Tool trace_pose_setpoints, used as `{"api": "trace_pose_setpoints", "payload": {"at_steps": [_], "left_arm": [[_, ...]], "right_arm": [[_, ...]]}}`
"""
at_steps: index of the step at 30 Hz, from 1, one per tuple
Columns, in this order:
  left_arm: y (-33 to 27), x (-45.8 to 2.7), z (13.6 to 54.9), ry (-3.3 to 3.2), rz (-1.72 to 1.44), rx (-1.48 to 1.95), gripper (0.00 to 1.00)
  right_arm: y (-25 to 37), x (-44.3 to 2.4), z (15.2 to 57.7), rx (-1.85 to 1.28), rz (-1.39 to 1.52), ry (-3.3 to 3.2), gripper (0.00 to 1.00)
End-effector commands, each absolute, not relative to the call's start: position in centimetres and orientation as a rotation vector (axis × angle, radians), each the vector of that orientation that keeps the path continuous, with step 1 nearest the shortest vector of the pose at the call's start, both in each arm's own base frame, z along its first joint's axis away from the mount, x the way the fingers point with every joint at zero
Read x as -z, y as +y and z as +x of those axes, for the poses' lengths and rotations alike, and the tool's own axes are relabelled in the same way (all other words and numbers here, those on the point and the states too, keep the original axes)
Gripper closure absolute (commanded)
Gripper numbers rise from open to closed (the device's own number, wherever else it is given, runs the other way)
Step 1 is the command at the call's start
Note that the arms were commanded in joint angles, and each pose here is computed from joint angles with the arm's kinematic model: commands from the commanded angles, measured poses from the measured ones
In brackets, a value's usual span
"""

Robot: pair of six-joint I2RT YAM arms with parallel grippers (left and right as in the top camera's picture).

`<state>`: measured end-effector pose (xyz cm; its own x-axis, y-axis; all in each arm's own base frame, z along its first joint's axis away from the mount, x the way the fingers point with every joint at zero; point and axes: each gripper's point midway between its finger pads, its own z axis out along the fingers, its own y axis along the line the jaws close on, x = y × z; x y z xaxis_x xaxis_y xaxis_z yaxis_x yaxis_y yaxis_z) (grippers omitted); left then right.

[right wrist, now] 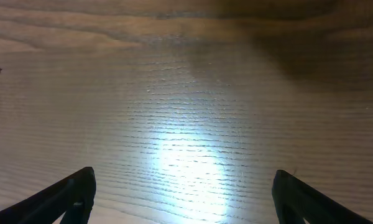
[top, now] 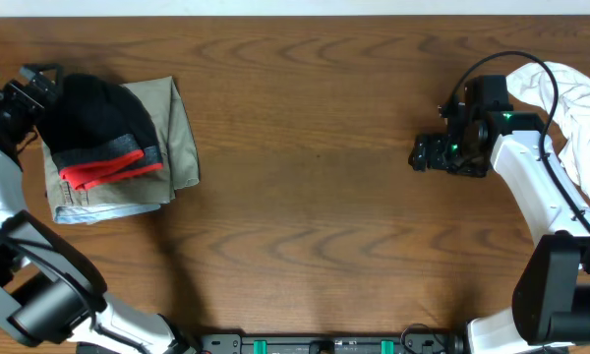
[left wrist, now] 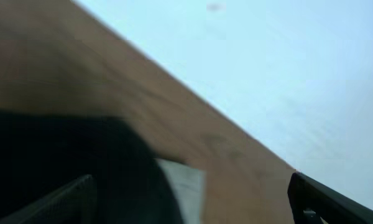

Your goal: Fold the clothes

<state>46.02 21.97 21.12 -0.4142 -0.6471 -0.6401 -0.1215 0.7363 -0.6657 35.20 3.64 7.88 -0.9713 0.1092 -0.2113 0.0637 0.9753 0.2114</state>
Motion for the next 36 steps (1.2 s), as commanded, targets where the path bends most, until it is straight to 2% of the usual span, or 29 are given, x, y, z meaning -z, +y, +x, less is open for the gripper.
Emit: {"api": "trace_pose_setpoints", "payload": {"at_steps": [1, 6, 16, 19, 24, 26, 33, 36], "left_arm": [[20.8, -23.9, 45.8, 1.908, -0.462, 0.687, 0.02], [23.7, -19.3, 45.3, 2.008, -0.647, 0.518, 0.02], [23.0, -7.9, 44.4, 2.204, -0.856, 0.663, 0.02], [22.9, -6.9, 44.3, 2.218, -0.874, 0.679, 0.02], [22.3, -10.8, 45.1, 2.144, -0.763, 0.713, 0.02], [22.0, -13.6, 45.4, 2.098, -0.695, 0.711, 0.02], [18.6, -25.8, 44.3, 1.96, -0.448, 0.618, 0.02], [15.9, -28.5, 43.5, 1.971, -0.313, 0.523, 0.02]], "right_arm": [[3.7, -8.3, 35.7, -0.312, 0.144, 2.885, 0.12], [3.7, -8.3, 35.4, -0.313, 0.146, 2.897, 0.12], [3.7, -8.2, 35.3, -0.313, 0.147, 2.903, 0.12], [3.7, -8.2, 35.3, -0.313, 0.147, 2.902, 0.11], [3.7, -8.2, 35.4, -0.314, 0.146, 2.896, 0.08], [3.7, -8.3, 35.6, -0.313, 0.144, 2.888, 0.02], [3.7, -8.7, 37.1, -0.312, 0.132, 2.826, 0.01], [3.5, -9.1, 38.2, -0.297, 0.128, 2.777, 0.01]]}}
